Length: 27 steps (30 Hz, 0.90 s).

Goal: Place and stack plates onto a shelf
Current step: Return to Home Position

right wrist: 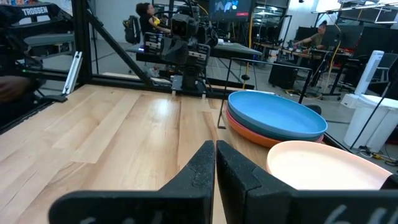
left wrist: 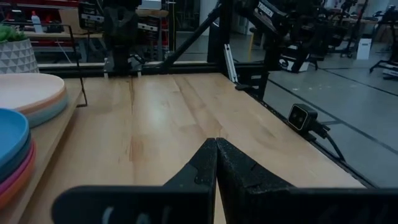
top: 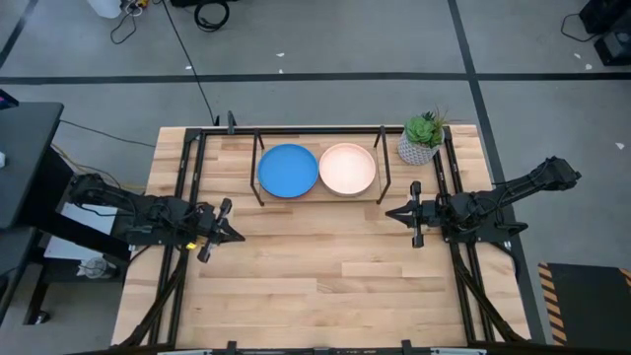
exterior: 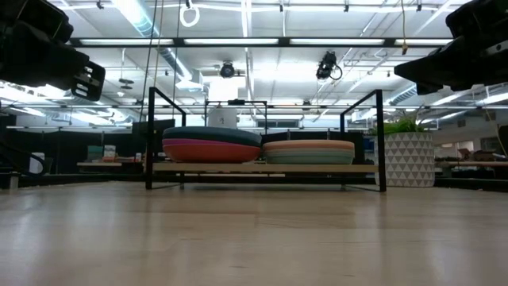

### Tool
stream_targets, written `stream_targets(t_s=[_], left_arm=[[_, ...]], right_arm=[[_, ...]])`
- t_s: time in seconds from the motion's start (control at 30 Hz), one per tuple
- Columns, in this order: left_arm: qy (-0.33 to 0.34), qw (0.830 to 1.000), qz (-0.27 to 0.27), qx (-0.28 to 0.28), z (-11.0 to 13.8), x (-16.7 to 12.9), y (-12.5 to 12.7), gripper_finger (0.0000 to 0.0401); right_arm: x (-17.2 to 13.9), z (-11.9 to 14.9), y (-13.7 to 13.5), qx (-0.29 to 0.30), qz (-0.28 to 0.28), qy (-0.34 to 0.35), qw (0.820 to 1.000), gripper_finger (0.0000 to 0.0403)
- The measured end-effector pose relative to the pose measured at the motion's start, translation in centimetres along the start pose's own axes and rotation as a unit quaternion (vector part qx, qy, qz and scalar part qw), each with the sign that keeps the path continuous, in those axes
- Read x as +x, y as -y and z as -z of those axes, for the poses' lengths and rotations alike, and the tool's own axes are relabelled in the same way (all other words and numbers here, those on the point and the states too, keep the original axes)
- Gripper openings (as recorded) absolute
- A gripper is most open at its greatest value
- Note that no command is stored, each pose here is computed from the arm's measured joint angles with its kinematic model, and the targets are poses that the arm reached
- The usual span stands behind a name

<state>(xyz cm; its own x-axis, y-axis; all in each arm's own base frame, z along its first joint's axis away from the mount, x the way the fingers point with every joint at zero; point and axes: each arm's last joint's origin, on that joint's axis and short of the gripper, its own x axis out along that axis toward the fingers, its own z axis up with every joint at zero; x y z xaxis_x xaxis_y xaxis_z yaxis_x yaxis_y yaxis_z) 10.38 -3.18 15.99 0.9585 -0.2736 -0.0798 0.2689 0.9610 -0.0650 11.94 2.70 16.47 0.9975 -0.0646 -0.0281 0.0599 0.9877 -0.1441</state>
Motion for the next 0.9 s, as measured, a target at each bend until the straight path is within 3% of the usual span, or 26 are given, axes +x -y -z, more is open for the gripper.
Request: stream_targets(t_s=[0.2,0.47,0.53,0.63,0.73,0.83,0.9], left_arm=[[0.000,1.000,0.000,0.003,-0.01,0.00,0.00,0.0013],[-0.011,0.983,-0.002,0.186,0.21,0.00,-0.05,0.0013],[-0.014,0.981,-0.001,0.194,0.26,0.00,-0.05,0.0013],[-0.014,0.992,-0.002,0.125,0.27,0.00,-0.05,0.0013],[-0.018,1.000,-0.004,-0.008,0.35,-0.01,-0.05,0.0013],[-0.017,0.988,-0.006,-0.151,0.34,-0.01,-0.05,0.0013],[-0.017,0.980,-0.007,-0.200,0.34,-0.01,-0.05,0.0013]], right_arm=[[0.00,0.00,0.00,0.000,0.000,0.000,1.000,0.0023],[0.00,0.00,0.00,0.000,0.000,0.000,1.000,0.0023],[0.00,0.00,-0.01,0.000,0.000,0.000,1.000,0.0023],[0.00,0.00,0.00,0.000,0.000,0.000,1.000,0.0023],[0.00,0.00,0.00,0.000,0.000,0.000,1.000,0.0023],[0.00,0.00,0.00,0.000,0.000,0.000,1.000,0.0023],[0.00,0.00,0.00,0.000,0.000,0.000,1.000,0.0023]])
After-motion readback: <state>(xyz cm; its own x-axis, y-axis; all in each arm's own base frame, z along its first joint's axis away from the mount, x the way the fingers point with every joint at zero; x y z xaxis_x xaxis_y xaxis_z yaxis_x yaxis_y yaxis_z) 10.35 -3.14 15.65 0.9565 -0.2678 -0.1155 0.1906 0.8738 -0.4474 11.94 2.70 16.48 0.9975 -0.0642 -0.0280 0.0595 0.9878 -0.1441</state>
